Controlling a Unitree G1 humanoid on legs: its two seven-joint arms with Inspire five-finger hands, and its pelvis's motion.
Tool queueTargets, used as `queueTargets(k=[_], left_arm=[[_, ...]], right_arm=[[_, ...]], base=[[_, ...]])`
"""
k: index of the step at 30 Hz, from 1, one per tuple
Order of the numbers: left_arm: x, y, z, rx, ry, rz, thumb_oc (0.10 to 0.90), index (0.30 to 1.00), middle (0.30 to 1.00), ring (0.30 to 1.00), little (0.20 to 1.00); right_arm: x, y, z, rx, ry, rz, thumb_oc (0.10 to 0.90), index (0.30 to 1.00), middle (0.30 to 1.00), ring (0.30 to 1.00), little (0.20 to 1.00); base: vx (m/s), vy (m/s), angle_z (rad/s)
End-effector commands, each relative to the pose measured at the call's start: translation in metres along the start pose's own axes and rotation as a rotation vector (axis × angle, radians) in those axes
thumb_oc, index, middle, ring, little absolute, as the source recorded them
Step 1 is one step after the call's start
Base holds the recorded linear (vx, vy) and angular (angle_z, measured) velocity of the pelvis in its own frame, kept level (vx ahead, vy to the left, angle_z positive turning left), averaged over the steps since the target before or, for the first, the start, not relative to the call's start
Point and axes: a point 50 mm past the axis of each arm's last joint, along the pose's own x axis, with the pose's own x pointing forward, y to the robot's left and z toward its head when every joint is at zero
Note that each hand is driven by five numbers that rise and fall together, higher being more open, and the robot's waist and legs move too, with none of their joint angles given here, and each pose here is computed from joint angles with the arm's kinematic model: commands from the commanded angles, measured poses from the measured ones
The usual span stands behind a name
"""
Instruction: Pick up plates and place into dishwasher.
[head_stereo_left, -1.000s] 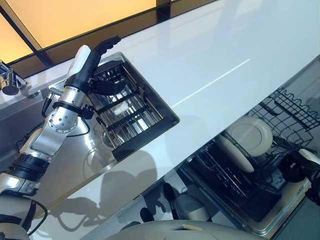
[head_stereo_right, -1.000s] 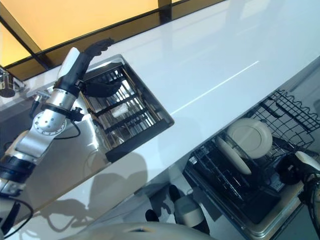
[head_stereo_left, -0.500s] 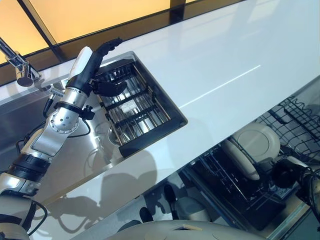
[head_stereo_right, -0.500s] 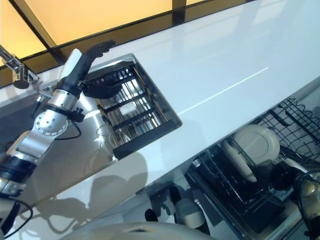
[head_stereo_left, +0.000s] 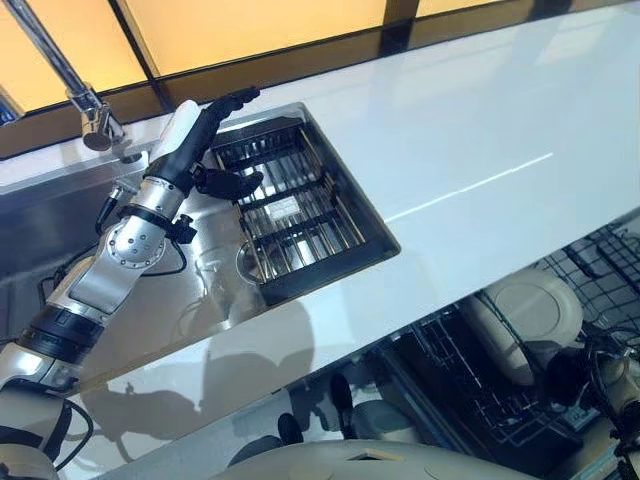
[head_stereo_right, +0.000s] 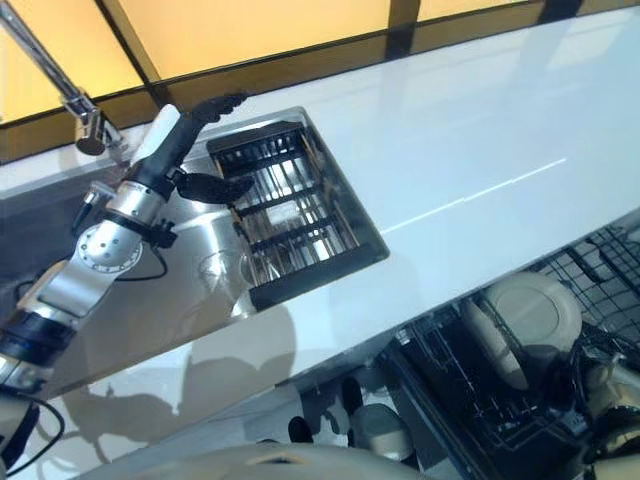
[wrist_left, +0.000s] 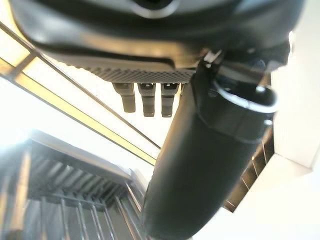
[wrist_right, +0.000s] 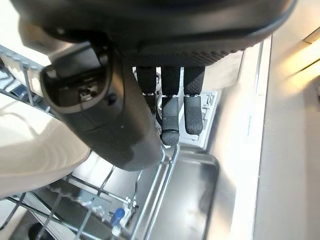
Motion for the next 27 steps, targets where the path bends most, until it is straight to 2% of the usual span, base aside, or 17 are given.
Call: queueTargets(k=[1,7,20,24,25,27], left_arm=[[0.033,0.039,0.064,0.003,-0.282,0.116,0.8,0.9,0.9,0.9,0.9],[0.035,0.039,0.068,0.005,-0.294,0.113,0.8,0.9,0.9,0.9,0.9],[0.034,0.044,0.061,0.014,-0.287,0.132,0.8,0.9,0.9,0.9,0.9],[0.032,0.045,0.058,0.013,-0.277,0.134,0.8,0.9,0.9,0.9,0.9],[0.032,0.044,0.055,0.016,-0.27,0.132,0.8,0.9,0.9,0.9,0.9],[0.031,0.043,0.052,0.023,-0.263,0.133,0.8,0.9,0.9,0.9,0.9]], right_arm=[[0.006,0.033,-0.028,-0.047,0.165,0.166,0.1,0.3,0.3,0.3,0.2],[0.008,0.059,-0.032,-0.047,0.22,0.299,0.1,0.3,0.3,0.3,0.2],[0.0,0.066,-0.063,0.069,0.28,0.34,0.1,0.3,0.3,0.3,0.2],[0.002,0.075,-0.056,0.267,0.118,0.325,0.1,0.3,0.3,0.3,0.2],[0.004,0.076,-0.047,0.405,0.024,0.304,0.1,0.3,0.3,0.3,0.2],[0.005,0.076,-0.037,0.477,-0.045,0.26,0.1,0.3,0.3,0.3,0.2]], base=[[-0.02,-0.031,0.19],[-0.01,-0.01,0.08],[0.0,0.013,0.0],[-0.01,0.017,-0.01],[0.0,0.0,0.0],[0.0,-0.002,-0.04]])
